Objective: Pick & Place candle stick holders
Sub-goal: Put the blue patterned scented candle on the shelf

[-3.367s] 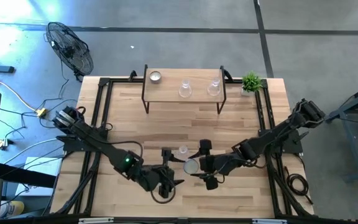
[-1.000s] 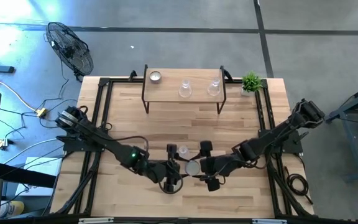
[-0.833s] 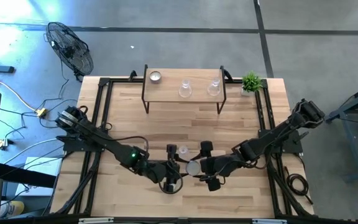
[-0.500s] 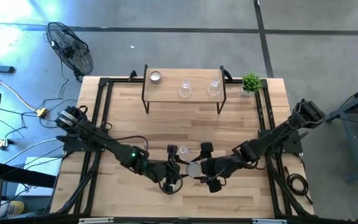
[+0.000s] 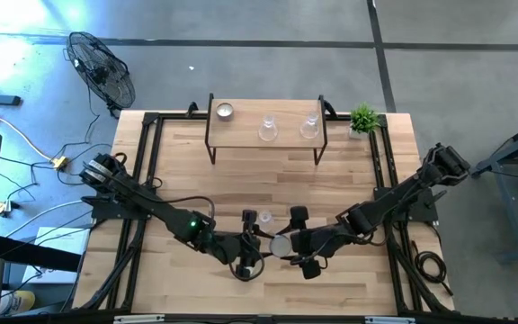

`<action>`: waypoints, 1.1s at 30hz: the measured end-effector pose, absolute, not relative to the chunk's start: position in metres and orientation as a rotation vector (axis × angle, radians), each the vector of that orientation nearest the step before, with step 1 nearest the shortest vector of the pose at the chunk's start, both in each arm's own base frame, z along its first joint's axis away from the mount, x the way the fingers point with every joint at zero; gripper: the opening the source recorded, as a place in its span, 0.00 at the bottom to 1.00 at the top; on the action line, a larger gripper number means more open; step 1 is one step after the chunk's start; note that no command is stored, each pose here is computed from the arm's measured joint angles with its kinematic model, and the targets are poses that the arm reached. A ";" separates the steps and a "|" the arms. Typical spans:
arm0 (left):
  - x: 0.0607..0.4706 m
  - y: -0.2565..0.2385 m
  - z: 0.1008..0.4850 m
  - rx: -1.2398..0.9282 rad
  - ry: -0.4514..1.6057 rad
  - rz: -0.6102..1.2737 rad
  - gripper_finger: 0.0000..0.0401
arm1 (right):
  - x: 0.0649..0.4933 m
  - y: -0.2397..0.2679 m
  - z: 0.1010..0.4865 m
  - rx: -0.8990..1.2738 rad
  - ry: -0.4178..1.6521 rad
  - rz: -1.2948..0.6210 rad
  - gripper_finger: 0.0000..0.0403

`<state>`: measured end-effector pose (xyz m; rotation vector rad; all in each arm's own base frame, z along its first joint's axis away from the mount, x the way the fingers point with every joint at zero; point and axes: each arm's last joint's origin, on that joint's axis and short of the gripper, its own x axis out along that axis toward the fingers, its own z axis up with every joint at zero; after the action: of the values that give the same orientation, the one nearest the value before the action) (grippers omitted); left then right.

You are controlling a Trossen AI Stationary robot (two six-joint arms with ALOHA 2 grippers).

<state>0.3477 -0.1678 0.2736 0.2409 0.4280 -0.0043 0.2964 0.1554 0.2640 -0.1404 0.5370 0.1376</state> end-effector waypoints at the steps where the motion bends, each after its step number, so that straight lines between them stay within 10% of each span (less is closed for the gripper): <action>1: 0.348 -0.168 0.274 0.238 0.428 -0.003 0.49 | 0.296 0.155 0.264 -0.140 0.537 0.138 0.70; 33: 0.330 -0.159 0.299 -0.168 0.432 0.021 0.49 | 0.299 0.155 0.272 -0.143 0.474 0.113 0.70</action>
<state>0.3300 -0.1592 0.2985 -0.1679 0.4318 0.0208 0.2993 0.1552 0.2718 -0.1427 0.4743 0.1133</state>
